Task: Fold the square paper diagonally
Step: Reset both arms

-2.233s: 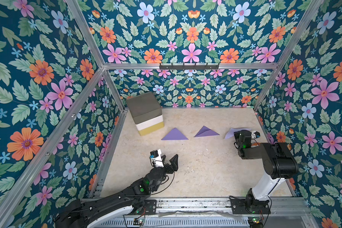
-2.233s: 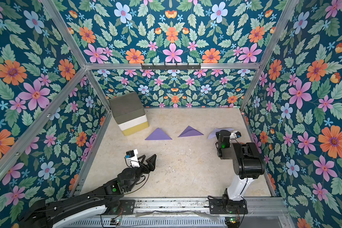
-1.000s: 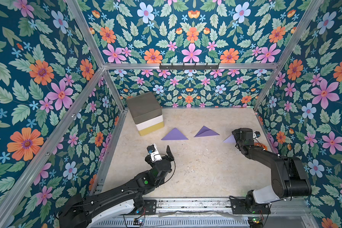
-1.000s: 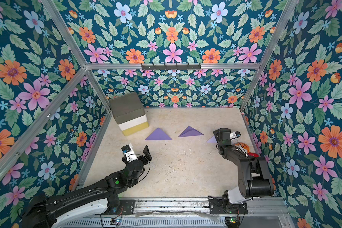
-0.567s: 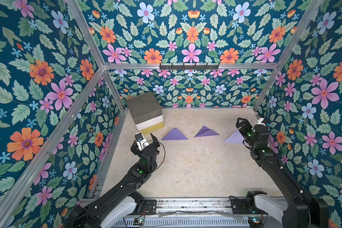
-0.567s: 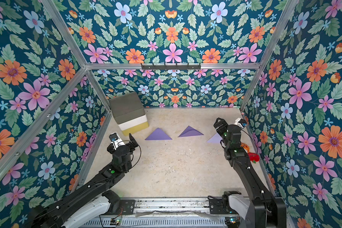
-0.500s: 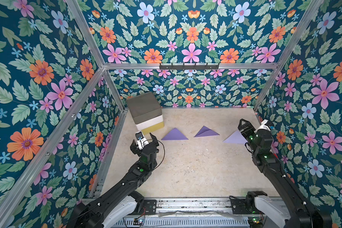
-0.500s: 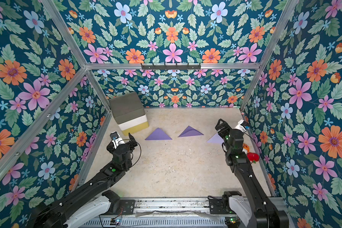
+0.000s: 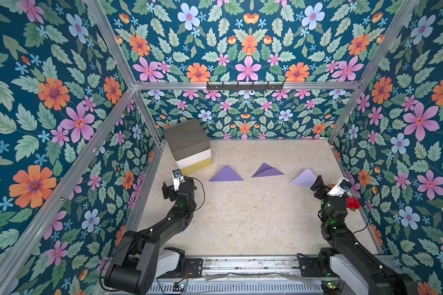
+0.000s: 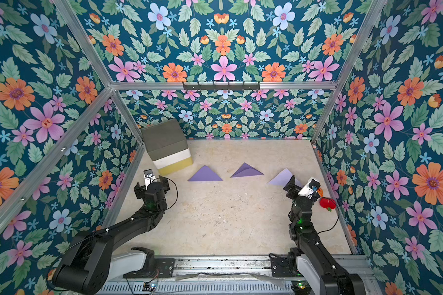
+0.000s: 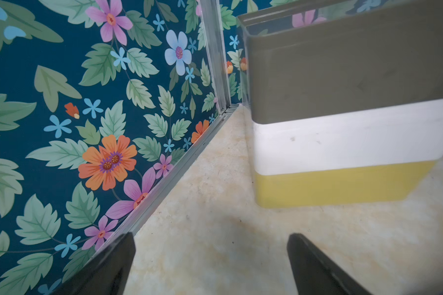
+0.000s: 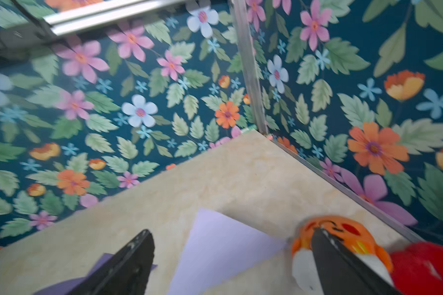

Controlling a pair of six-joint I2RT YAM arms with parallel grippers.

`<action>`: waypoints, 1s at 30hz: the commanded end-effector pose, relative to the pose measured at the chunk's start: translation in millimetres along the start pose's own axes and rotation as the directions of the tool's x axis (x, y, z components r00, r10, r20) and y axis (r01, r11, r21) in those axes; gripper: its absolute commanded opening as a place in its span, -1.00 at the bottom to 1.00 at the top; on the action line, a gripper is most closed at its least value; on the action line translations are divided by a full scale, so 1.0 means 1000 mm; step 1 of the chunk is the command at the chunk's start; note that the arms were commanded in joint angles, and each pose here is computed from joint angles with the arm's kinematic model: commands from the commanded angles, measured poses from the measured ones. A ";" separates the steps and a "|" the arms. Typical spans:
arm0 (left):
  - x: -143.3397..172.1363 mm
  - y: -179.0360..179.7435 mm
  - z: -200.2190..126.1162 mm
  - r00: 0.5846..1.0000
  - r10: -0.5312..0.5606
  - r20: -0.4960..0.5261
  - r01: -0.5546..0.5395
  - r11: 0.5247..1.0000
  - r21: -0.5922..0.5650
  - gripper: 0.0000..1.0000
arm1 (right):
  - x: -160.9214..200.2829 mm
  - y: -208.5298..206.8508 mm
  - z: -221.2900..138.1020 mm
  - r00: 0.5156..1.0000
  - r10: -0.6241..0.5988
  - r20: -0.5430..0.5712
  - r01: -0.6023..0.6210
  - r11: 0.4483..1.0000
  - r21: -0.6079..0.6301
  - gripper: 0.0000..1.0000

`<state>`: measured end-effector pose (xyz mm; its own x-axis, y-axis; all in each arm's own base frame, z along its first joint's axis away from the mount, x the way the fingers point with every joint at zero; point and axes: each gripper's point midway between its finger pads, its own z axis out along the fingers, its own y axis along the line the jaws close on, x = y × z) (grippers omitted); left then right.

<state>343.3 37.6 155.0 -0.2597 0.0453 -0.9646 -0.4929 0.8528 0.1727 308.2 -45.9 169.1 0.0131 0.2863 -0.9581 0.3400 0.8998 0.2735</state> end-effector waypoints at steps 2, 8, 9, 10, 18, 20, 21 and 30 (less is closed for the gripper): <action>0.005 -0.005 0.012 1.000 0.000 0.020 0.000 1.000 0.026 0.99 | -0.010 -0.002 0.004 0.995 -0.013 0.094 0.014 1.000 -0.005 0.99; 0.013 -0.020 0.031 0.999 -0.031 0.045 0.026 0.995 0.094 0.99 | 0.012 -0.004 0.018 0.995 -0.058 0.075 0.060 0.998 -0.027 0.99; 0.014 -0.024 0.034 0.998 -0.042 0.047 0.037 0.992 0.119 0.99 | 0.014 -0.004 0.020 0.996 -0.052 0.078 0.055 0.998 -0.033 0.99; 0.017 -0.027 0.037 0.998 -0.048 0.045 0.041 0.989 0.145 0.99 | 0.018 -0.004 0.024 0.996 -0.052 0.068 0.055 0.998 -0.041 0.99; 0.027 -0.031 0.034 0.995 -0.087 0.051 0.070 0.962 0.264 0.99 | 0.025 0.009 0.027 0.996 -0.074 0.050 0.080 0.988 -0.134 0.99; 0.025 -0.035 0.031 0.991 -0.088 0.101 0.054 0.952 0.301 0.99 | 0.032 0.016 0.027 0.994 -0.104 0.022 0.106 0.979 -0.176 0.99; 0.029 -0.036 0.029 0.994 -0.083 0.074 0.056 0.948 0.313 0.99 | 0.032 0.020 0.028 0.993 -0.113 0.020 0.114 0.974 -0.193 0.99; 0.030 -0.034 0.036 0.994 -0.088 0.058 0.067 0.952 0.299 0.99 | 0.037 0.019 0.038 0.992 -0.122 -0.017 0.117 0.978 -0.172 0.99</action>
<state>380.1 31.1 105.6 -0.2025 0.0104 -0.9792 -0.2509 0.9660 0.0622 349.8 -32.5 133.4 -0.0481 0.1874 -0.9811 0.1846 0.9670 0.1756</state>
